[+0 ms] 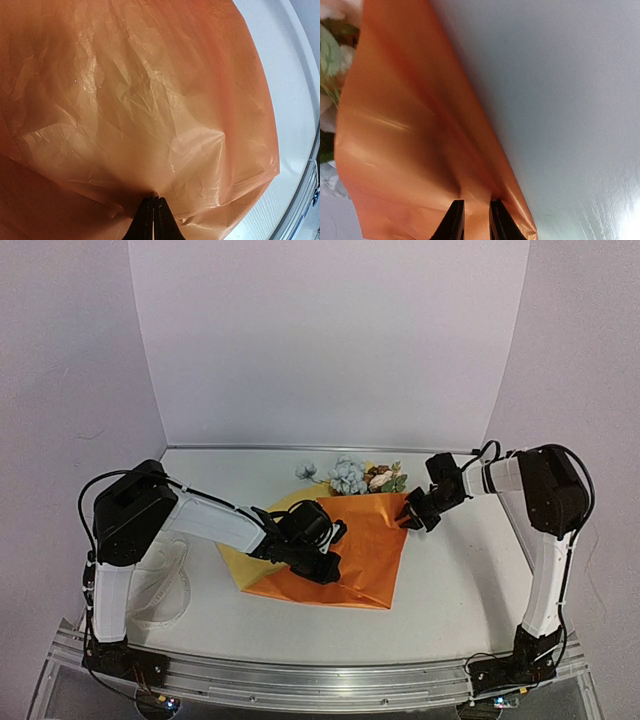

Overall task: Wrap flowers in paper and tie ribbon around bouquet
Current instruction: Press the fold line of the 2/3-folded wrapping paper.

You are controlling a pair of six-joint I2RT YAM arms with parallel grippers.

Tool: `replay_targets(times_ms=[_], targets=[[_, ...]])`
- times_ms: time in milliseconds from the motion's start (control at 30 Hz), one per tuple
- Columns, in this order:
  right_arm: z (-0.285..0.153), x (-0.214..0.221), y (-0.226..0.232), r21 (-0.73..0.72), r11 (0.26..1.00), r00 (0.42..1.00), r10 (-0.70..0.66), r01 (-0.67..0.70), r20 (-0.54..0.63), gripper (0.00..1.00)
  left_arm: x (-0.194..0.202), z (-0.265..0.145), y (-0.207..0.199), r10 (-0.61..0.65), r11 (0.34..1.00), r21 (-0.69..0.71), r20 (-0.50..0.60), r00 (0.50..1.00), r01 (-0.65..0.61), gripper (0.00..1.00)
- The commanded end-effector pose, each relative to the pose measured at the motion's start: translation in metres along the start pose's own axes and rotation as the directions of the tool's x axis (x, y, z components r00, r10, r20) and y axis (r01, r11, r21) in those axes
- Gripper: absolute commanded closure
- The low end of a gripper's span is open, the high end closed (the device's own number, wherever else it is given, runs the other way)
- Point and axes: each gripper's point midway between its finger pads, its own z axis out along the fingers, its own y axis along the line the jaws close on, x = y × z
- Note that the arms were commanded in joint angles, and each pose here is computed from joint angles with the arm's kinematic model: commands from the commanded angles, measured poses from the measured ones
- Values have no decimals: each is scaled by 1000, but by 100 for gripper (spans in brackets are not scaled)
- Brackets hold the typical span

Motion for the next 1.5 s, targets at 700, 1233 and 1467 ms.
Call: replay_targets(times_ms=[700,1233,1467], targets=[[-78,-69,96,-137,983,992,-119,125,50,75,-17,-12,4,-4,998,-66,22,1000,6,90],[-79,143,48,-87,907,895,-421,412,-145,79,-56,-102,-8,-117,990,-45,235,965,131,80],[-46,204,50,-93,863,832,-504,497,-230,85,-8,-133,49,-301,935,-121,224,927,333,77]])
